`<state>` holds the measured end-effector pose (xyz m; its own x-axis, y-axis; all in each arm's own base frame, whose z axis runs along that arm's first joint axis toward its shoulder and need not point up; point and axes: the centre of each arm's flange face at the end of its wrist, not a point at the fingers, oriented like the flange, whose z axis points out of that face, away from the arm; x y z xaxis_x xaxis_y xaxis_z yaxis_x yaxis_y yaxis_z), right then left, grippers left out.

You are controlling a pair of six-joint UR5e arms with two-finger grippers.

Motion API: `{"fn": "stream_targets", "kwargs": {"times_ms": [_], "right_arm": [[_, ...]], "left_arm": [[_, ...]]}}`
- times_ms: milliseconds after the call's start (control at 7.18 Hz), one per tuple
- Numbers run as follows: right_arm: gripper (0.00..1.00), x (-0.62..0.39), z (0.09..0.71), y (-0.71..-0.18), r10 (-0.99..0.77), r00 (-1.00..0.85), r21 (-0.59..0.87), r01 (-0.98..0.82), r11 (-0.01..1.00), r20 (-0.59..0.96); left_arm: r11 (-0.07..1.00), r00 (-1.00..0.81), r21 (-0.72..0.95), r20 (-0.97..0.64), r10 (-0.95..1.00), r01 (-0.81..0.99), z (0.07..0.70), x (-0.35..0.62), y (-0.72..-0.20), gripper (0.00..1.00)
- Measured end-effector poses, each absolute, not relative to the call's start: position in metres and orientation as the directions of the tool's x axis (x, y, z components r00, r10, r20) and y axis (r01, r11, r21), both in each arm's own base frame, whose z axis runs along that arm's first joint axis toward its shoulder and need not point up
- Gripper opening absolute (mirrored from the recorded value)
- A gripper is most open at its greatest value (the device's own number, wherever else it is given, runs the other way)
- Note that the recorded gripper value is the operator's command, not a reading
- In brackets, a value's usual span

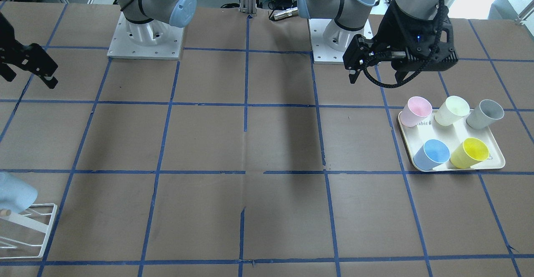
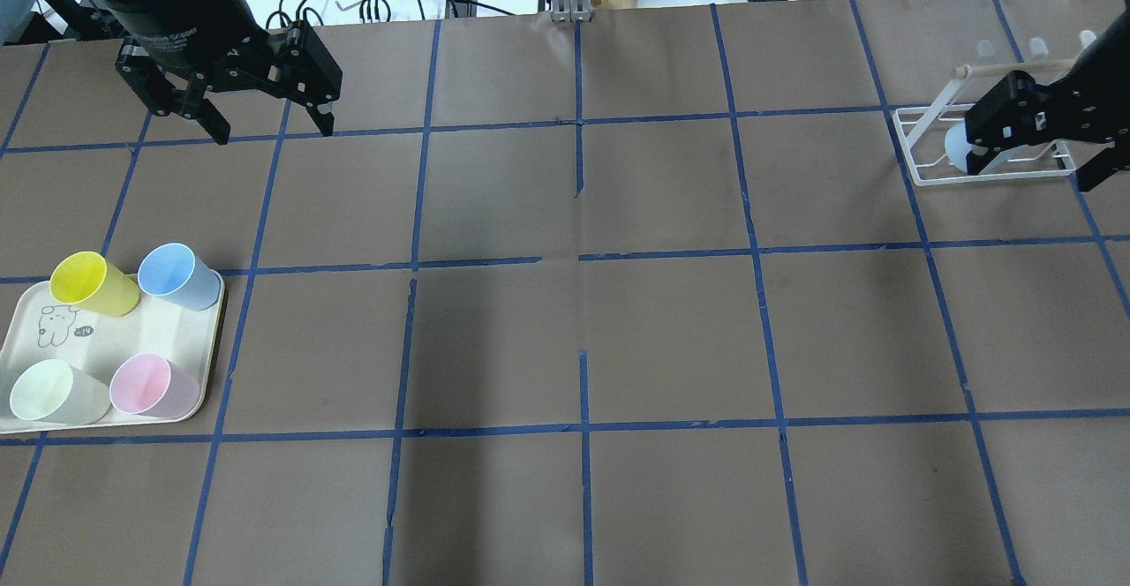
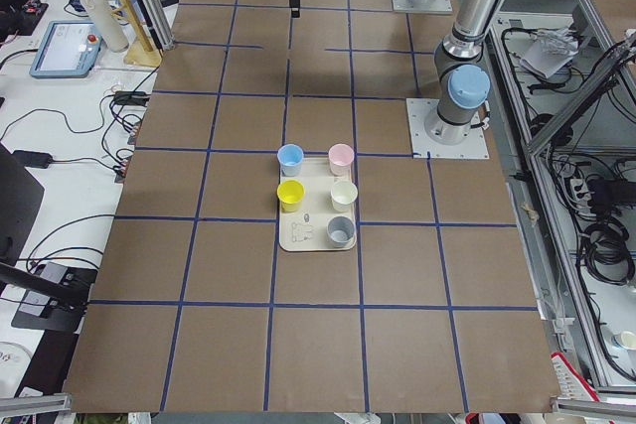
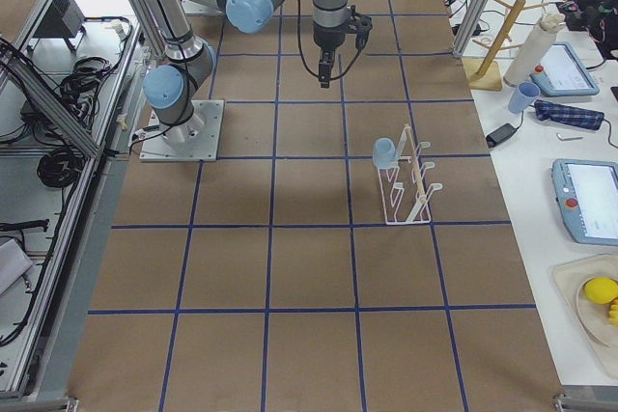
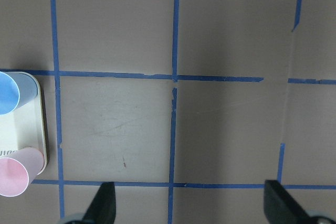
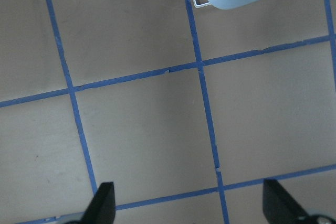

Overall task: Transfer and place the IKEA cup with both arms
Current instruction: 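Lower the right gripper around the upside-down light blue cup and close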

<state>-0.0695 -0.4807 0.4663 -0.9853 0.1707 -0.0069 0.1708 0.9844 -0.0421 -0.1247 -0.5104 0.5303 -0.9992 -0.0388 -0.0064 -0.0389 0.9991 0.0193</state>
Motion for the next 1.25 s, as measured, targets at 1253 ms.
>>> {"fn": "stream_targets", "kwargs": {"times_ms": [1253], "right_arm": [[1.0,-0.184,0.359,-0.568,-0.165,-0.986,-0.211,-0.159,0.964,-0.01]], "left_arm": [[0.999,-0.999,0.022,0.036,-0.034,-0.033,0.53,-0.134,-0.494,1.0]]}}
